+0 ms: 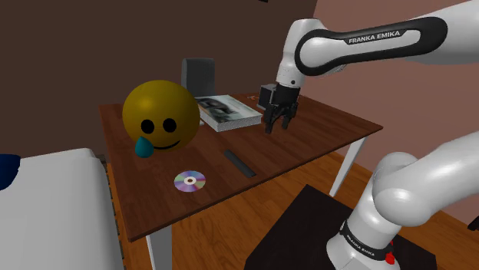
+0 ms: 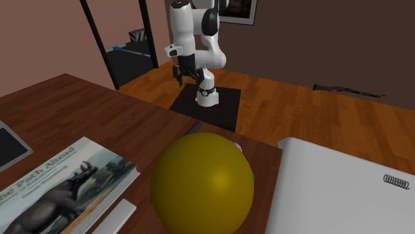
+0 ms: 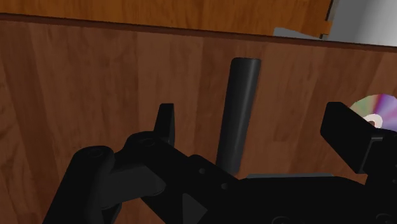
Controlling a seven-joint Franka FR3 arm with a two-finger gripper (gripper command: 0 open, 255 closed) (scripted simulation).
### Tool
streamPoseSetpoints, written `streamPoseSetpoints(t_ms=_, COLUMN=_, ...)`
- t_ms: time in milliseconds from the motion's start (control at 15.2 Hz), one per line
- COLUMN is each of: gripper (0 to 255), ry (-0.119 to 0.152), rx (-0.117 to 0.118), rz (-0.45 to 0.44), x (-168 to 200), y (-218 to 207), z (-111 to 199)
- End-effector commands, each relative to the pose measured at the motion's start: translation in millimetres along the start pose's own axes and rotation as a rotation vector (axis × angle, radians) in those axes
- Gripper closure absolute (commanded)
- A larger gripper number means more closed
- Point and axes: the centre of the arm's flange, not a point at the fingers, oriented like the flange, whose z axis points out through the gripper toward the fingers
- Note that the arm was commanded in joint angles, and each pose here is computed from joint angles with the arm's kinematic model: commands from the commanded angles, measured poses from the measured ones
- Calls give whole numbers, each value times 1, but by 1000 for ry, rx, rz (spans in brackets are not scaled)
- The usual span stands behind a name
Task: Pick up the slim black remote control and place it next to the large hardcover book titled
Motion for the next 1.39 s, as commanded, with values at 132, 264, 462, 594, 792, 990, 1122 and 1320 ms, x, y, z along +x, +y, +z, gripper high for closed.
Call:
streamPoseSetpoints(t_ms=132, gripper=0, ry=1, rx=13, rz=47, x=28, y=-9, z=45)
streamPoseSetpoints(t_ms=264, gripper=0, ry=0, rx=19, rz=70, x=41, y=-13, z=68)
streamPoseSetpoints(t_ms=462, gripper=0, ry=-1, rx=28, rz=105, x=60, y=-19, z=102)
streamPoseSetpoints(t_ms=594, gripper=0, ry=-2, rx=34, rz=128, x=73, y=-23, z=124)
streamPoseSetpoints(t_ms=792, gripper=0, ry=-3, rx=43, rz=161, x=91, y=-29, z=157)
streamPoseSetpoints(t_ms=990, gripper=0, ry=-3, rx=43, rz=161, x=91, y=-29, z=172)
streamPoseSetpoints(t_ms=1122, gripper=0, ry=-3, rx=43, rz=161, x=91, y=-30, z=183)
streamPoseSetpoints(t_ms=1320, gripper=0, ry=-3, rx=43, rz=161, x=91, y=-30, z=197)
